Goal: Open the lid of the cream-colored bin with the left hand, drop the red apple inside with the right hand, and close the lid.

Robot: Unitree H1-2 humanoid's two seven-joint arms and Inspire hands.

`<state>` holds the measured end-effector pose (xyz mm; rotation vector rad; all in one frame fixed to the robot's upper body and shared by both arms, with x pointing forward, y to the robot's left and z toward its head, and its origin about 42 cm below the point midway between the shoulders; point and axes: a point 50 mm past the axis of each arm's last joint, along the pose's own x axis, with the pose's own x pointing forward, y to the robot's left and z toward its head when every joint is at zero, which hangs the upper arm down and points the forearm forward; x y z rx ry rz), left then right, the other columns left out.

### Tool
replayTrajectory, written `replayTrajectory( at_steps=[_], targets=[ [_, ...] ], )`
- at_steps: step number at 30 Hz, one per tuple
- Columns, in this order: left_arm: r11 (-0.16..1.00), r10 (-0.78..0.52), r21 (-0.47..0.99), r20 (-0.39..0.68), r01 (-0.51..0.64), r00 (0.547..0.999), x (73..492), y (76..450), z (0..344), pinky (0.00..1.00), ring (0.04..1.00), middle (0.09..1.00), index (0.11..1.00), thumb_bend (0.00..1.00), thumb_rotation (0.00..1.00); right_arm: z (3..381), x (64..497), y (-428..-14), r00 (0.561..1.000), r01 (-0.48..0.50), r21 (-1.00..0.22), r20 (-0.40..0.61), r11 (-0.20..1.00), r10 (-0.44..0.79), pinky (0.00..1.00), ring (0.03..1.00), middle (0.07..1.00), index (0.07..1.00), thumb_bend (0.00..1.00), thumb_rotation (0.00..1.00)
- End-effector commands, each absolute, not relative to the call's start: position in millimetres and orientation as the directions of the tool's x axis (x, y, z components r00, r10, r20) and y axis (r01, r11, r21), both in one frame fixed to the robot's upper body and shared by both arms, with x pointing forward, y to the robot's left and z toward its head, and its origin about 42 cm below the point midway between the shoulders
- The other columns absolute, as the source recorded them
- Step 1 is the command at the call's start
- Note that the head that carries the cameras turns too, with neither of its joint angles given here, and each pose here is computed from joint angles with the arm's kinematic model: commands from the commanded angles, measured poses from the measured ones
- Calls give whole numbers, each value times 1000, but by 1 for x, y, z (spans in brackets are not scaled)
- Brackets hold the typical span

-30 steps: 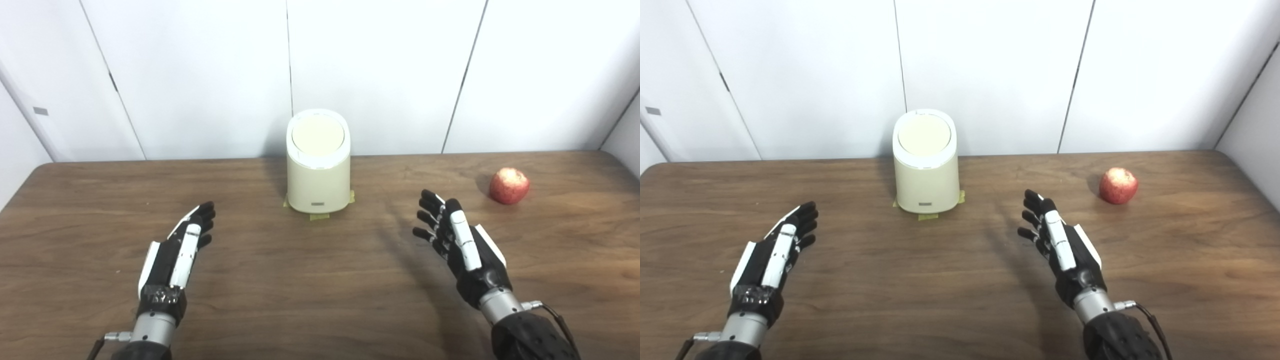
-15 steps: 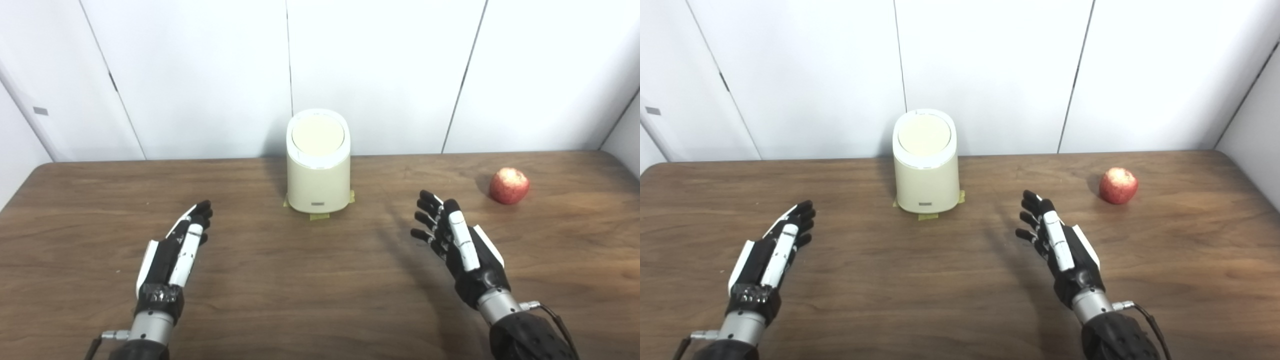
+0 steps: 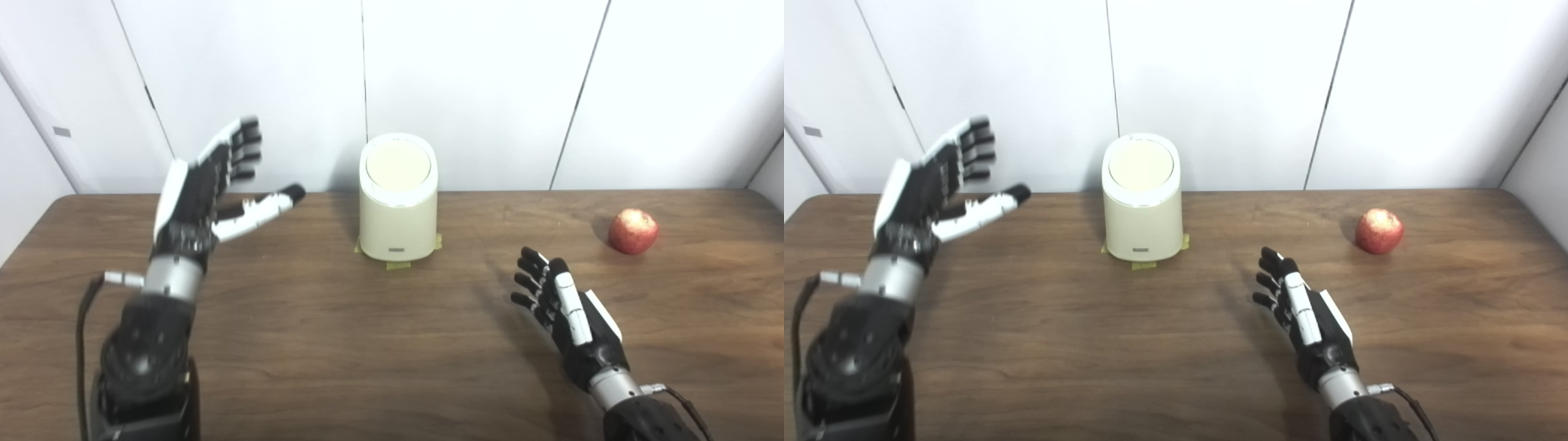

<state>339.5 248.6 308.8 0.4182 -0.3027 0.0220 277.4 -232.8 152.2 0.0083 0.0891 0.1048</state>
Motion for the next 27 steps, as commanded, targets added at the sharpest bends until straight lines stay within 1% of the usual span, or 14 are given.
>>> replayTrajectory(
  at_steps=[1, 6, 8, 13, 16, 18, 20, 23, 25, 27],
  targets=[
    [907, -66, 412, 344, -87, 936, 354, 240, 337, 797, 875, 905, 926, 850, 137, 167, 285, -231, 994, -113, 6, 3, 994, 113, 856, 931, 944, 931, 569, 1000],
    [894, -101, 446, 313, -52, 944, 387, 231, 364, 827, 899, 921, 939, 860, 74, 168, 284, -231, 994, -110, 9, 2, 994, 110, 857, 932, 945, 933, 569, 1000],
    [888, -113, 458, 298, -38, 948, 398, 228, 372, 843, 908, 924, 932, 877, 22, 168, 283, -232, 994, -109, 9, -1, 994, 109, 853, 930, 943, 930, 570, 1000],
    [835, -147, 550, 225, -1, 963, 431, 212, 387, 860, 914, 921, 939, 908, 30, 169, 282, -232, 994, -113, 4, -7, 994, 113, 848, 930, 944, 933, 564, 1000],
    [792, -153, 611, 191, 5, 970, 446, 200, 390, 841, 903, 909, 934, 919, 37, 169, 283, -230, 994, -113, 3, -9, 994, 113, 842, 924, 942, 931, 569, 1000],
    [771, -153, 637, 177, 6, 972, 454, 193, 390, 808, 894, 906, 927, 931, 22, 170, 283, -229, 994, -113, 7, -10, 994, 113, 844, 924, 940, 929, 576, 1000],
    [737, -153, 676, 160, 5, 975, 465, 184, 392, 742, 861, 894, 916, 952, 31, 170, 283, -229, 993, -115, 11, -9, 993, 115, 847, 926, 941, 932, 575, 1000],
    [688, -154, 726, 146, 0, 977, 476, 172, 391, 690, 826, 877, 912, 965, 44, 170, 284, -227, 993, -116, 12, -9, 993, 116, 846, 925, 941, 932, 574, 1000],
    [666, -158, 746, 140, 1, 978, 483, 166, 389, 673, 816, 873, 918, 963, 42, 170, 284, -226, 993, -117, 10, -7, 993, 117, 843, 922, 940, 931, 569, 1000],
    [648, -163, 762, 137, 1, 977, 489, 160, 387, 691, 827, 879, 920, 962, 28, 171, 285, -224, 993, -120, 9, -6, 993, 120, 837, 920, 939, 930, 554, 1000]
  ],
)
